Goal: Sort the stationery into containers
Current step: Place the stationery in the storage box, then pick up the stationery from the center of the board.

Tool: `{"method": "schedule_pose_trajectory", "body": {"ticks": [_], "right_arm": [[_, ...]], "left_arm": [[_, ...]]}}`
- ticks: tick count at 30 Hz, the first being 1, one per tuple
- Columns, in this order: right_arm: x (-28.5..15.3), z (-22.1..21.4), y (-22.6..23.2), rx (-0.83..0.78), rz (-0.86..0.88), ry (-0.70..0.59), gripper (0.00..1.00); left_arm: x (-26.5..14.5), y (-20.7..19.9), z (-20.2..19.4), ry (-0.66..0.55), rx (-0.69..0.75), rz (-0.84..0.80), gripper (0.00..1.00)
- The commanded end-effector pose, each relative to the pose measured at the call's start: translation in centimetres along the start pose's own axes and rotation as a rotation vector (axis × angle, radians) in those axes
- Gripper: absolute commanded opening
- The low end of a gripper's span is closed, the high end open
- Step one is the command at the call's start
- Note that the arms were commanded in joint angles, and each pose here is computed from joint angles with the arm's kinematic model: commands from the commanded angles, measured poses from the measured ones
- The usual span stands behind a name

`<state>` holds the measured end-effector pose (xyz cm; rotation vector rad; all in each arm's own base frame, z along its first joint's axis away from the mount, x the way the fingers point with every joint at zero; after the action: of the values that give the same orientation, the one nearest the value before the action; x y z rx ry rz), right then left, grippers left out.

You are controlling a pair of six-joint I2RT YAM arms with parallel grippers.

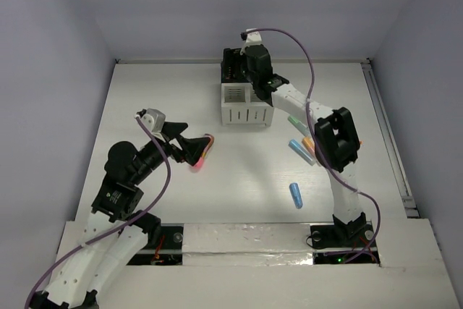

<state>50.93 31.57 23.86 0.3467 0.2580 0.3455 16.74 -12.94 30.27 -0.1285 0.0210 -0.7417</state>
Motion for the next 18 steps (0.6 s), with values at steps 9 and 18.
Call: {"method": "schedule_pose_trajectory", "body": {"ticks": [9, 18], "right_arm": [[-14.1, 13.0, 1.9, 0.021, 0.035, -0.25, 1.0], [-28.3, 12.9, -3.0, 0.063, -0.163, -0.238, 1.0]], "left_arm": [[2.2, -0.9, 0.4, 0.024, -0.092, -0.119, 0.99], [7.1, -4.7, -5.6, 0.301, -0.2, -0.03, 0.99]]}}
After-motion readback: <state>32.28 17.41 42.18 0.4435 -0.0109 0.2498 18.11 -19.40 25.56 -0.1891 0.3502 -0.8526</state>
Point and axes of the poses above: each gripper's point midway between its finger pads, its own x axis out along the fingers, its own y axis along the line the jaws close on, z = x × y, the point moved 6 cm from there along -x, back along the fingers, and after that the axes turned 11 degrees about x, right-handed, at the moved point
